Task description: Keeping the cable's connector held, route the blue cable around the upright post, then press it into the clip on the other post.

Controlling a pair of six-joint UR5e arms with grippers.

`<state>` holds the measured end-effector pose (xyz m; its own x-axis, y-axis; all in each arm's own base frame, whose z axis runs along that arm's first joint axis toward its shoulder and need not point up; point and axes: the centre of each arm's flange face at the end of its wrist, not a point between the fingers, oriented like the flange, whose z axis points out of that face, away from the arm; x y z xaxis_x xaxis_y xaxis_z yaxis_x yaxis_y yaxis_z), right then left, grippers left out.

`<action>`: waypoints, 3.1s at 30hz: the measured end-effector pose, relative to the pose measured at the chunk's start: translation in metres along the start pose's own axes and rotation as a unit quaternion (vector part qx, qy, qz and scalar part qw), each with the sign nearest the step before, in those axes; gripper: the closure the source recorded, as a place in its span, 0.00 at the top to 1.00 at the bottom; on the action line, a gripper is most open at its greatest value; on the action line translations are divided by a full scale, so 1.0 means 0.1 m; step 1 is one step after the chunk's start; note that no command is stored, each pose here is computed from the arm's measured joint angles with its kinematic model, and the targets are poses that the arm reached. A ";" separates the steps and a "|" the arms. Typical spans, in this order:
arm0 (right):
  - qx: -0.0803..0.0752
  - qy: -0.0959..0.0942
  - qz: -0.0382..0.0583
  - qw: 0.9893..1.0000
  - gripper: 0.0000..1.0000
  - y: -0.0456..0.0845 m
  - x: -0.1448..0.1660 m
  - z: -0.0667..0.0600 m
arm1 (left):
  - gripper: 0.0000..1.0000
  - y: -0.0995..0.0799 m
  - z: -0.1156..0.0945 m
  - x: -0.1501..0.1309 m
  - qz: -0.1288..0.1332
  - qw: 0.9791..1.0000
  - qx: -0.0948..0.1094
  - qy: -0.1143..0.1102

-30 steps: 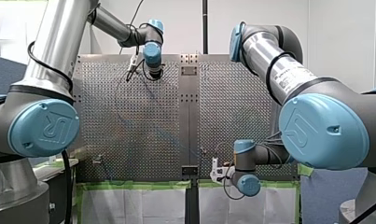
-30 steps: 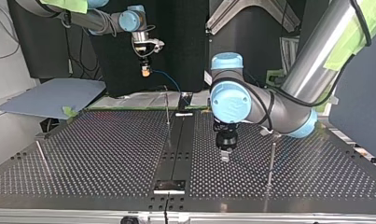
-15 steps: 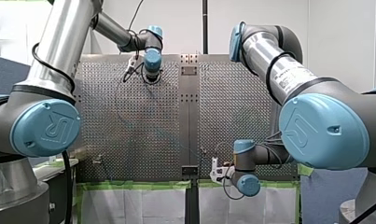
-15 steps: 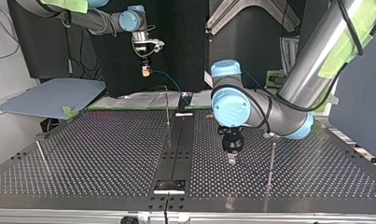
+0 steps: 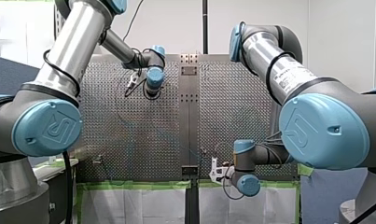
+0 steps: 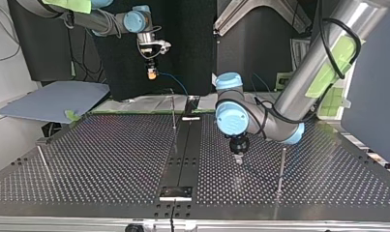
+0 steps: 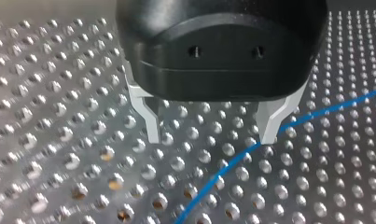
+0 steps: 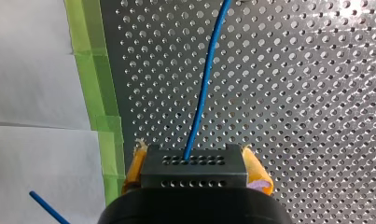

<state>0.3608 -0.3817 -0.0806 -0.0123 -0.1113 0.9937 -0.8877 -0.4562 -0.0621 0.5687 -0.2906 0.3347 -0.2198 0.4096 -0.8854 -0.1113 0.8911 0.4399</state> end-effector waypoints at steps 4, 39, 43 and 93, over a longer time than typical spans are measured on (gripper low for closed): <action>0.000 0.000 0.000 1.000 0.00 0.00 0.00 0.00 | 0.98 0.05 0.07 0.03 -0.001 1.000 -0.013 0.001; 0.001 -0.002 -0.002 1.000 0.00 -0.02 -0.01 -0.01 | 0.98 -0.29 0.14 0.41 0.104 0.994 -0.018 0.037; 0.001 -0.003 -0.002 1.000 0.00 -0.02 -0.01 -0.01 | 0.98 -0.43 0.16 0.61 0.136 0.989 -0.020 0.057; 0.003 0.000 -0.003 1.000 0.00 -0.02 0.00 0.00 | 0.98 -1.53 0.30 2.12 0.119 0.981 0.079 0.131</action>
<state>0.3622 -0.3806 -0.0804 -0.0077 -0.1080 0.9941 -0.8853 -0.4615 -0.0570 0.5679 -0.3341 0.0758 -0.4645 0.5646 -0.6822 0.1206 0.8035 0.5829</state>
